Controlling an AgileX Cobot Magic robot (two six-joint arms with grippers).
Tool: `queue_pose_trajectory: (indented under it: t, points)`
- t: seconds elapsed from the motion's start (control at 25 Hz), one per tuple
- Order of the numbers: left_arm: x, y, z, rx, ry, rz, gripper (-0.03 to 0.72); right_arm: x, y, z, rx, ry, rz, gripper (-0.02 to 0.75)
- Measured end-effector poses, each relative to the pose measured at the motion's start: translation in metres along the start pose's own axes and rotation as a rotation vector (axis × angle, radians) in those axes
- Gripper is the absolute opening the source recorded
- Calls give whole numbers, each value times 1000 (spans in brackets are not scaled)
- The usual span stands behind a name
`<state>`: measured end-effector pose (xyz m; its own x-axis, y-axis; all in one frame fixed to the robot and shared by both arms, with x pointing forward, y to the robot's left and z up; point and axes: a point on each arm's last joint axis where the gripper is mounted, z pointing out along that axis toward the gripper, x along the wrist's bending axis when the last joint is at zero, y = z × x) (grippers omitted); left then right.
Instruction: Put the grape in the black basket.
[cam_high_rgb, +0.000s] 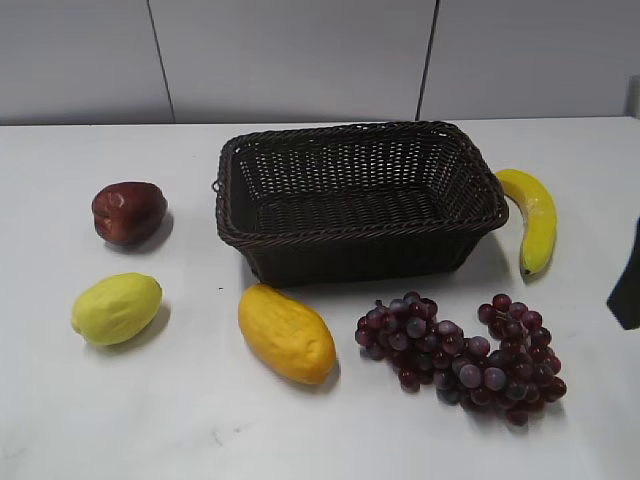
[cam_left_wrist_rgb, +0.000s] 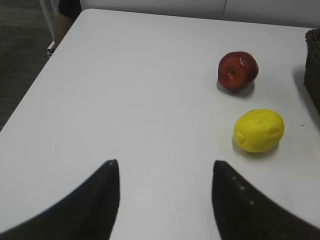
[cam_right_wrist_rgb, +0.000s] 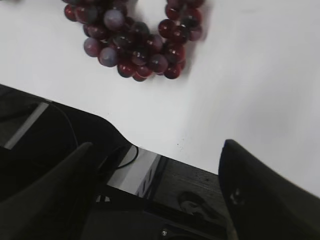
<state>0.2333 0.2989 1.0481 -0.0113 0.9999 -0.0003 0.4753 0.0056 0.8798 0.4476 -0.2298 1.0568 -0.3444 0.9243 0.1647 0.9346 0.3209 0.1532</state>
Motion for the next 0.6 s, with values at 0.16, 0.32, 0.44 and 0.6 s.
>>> queue_pose_trajectory:
  t: [0.16,0.32,0.44,0.6]
  points:
    - [0,0,0,0,0,0,552,29,21,12,30,-12,-194,573]
    - [0,0,0,0,0,0,552,52,43,28,-21,-14,-389,573]
    - [0,0,0,0,0,0,552,61,59,56,-30,-22,-446,573]
    - [0,0,0,0,0,0,552,58,67,93,65,-23,-439,573]
